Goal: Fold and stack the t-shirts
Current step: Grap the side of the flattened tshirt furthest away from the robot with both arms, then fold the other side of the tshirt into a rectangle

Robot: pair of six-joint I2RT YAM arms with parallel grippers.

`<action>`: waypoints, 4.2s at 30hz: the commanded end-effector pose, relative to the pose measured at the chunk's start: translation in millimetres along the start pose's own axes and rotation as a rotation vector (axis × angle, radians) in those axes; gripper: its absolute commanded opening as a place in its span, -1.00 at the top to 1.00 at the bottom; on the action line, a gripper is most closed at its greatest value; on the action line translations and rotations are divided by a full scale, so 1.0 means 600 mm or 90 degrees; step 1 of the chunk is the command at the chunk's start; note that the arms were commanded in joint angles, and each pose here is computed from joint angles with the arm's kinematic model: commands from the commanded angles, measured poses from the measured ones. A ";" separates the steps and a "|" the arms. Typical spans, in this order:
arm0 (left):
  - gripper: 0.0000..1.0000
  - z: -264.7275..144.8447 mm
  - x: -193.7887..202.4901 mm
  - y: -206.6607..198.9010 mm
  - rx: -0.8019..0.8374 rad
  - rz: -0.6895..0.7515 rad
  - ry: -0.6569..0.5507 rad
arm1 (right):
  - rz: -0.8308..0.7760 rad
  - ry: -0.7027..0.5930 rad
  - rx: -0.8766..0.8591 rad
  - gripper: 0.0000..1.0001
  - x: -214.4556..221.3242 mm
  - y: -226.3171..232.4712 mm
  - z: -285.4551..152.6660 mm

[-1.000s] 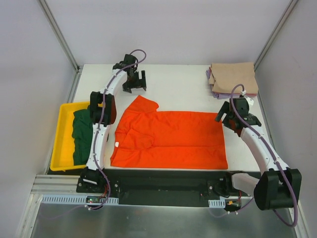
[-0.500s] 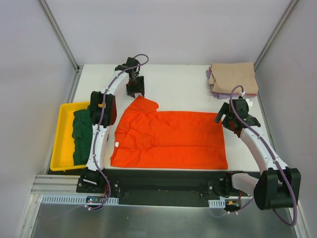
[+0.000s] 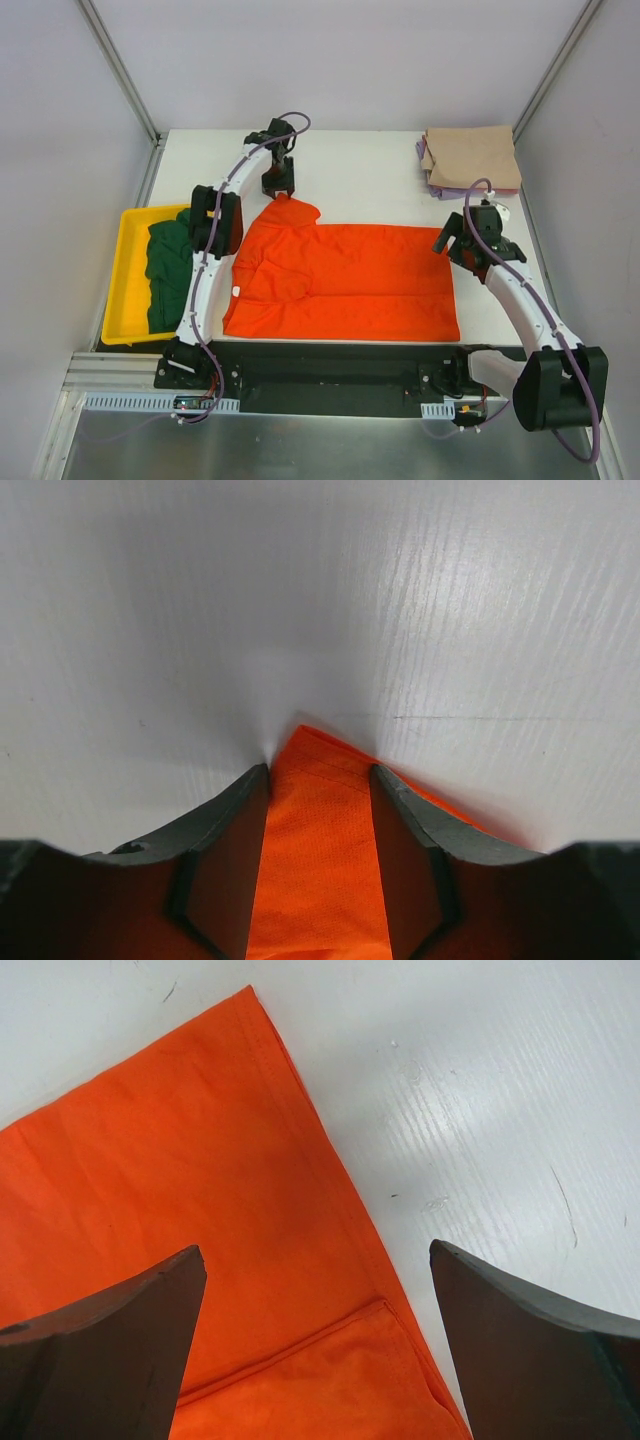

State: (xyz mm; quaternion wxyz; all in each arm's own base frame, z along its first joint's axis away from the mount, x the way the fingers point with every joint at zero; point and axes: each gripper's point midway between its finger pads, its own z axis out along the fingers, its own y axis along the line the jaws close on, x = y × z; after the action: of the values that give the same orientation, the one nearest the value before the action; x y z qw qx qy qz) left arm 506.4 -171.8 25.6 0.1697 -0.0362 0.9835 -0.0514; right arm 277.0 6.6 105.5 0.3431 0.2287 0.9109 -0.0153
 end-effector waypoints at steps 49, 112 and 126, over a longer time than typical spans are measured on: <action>1.00 -0.065 -0.034 -0.073 0.133 0.078 -0.075 | 0.060 0.171 0.115 0.26 -0.053 0.035 0.227; 1.00 -0.272 0.344 0.052 0.150 -0.038 -0.199 | -0.164 0.089 -0.082 0.99 0.044 -0.008 -0.005; 1.00 -0.257 0.408 0.082 0.151 -0.062 -0.184 | -0.136 0.103 -0.003 0.78 0.070 -0.049 0.012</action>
State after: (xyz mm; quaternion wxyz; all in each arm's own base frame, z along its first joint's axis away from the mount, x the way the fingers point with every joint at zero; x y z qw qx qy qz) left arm 227.6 -131.2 82.1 0.3037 -0.0603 0.9370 -0.1620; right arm 242.8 5.5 67.8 0.2590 0.1130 0.9592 -0.0051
